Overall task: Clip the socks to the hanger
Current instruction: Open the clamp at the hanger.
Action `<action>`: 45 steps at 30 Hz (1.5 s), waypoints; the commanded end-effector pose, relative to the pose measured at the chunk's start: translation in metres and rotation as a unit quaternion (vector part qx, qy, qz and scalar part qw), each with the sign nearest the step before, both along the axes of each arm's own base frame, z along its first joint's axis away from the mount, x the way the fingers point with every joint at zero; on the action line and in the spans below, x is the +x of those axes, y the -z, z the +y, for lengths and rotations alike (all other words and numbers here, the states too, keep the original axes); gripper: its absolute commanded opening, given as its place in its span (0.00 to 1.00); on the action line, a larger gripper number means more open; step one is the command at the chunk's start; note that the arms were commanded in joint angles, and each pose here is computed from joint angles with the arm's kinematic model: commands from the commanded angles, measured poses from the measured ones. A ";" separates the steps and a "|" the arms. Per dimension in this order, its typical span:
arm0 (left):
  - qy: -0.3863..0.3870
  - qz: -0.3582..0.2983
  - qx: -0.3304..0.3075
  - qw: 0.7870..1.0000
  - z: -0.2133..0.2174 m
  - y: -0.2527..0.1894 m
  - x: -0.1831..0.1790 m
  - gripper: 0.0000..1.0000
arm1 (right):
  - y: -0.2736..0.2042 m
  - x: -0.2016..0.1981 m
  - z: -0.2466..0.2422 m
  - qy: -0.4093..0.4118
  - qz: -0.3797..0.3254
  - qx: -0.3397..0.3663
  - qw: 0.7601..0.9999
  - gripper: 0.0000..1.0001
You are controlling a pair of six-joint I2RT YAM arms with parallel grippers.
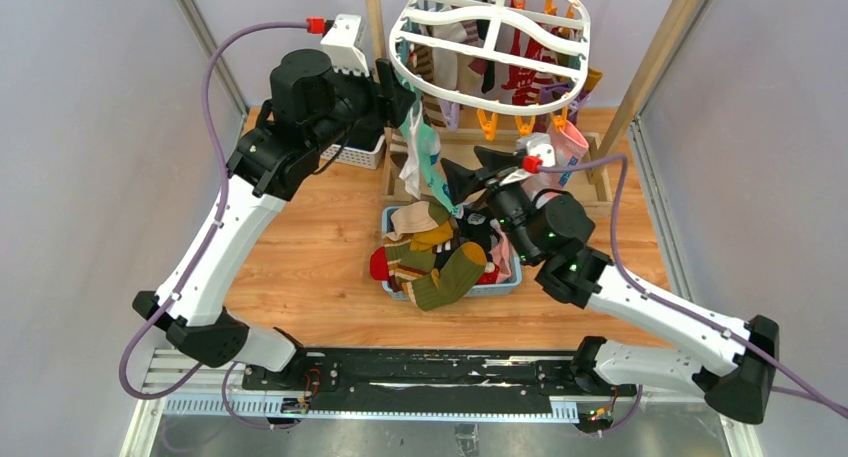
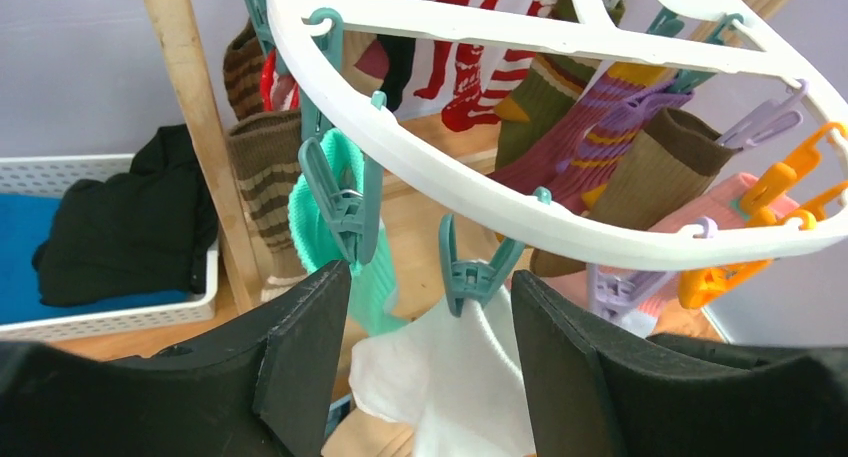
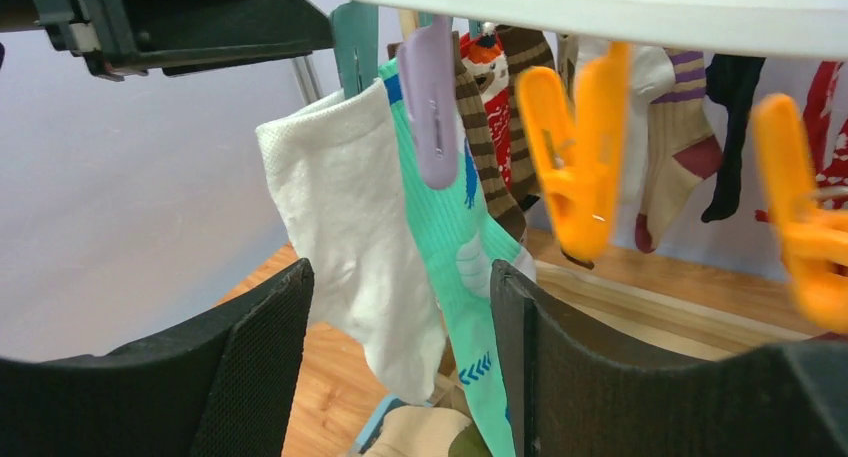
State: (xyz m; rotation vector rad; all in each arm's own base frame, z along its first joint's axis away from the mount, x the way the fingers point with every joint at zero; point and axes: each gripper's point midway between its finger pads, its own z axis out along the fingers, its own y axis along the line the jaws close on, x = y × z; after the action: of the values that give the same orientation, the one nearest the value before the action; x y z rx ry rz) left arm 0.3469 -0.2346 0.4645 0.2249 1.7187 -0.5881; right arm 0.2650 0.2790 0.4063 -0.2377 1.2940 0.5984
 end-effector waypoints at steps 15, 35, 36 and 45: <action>0.230 -0.031 0.050 0.971 -0.028 0.008 -0.089 0.60 | -0.003 0.026 -0.007 -0.120 0.033 0.082 0.989 0.61; 0.252 0.020 0.031 0.967 -0.048 0.034 -0.095 0.54 | -0.031 0.051 -0.006 -0.100 -0.025 0.131 0.986 0.45; 0.252 0.021 0.030 0.967 -0.048 0.034 -0.095 0.56 | -0.031 0.051 -0.005 -0.101 -0.026 0.131 0.986 0.43; 0.258 0.031 0.017 0.965 -0.048 0.033 -0.102 0.59 | -0.040 0.046 -0.006 -0.053 -0.058 0.137 0.987 0.39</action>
State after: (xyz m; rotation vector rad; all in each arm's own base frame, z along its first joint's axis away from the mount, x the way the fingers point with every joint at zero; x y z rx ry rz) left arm 0.2564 -0.2826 0.4187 0.6986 1.7695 -0.9103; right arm 0.3165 0.2808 0.4220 -0.1574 1.1676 0.8801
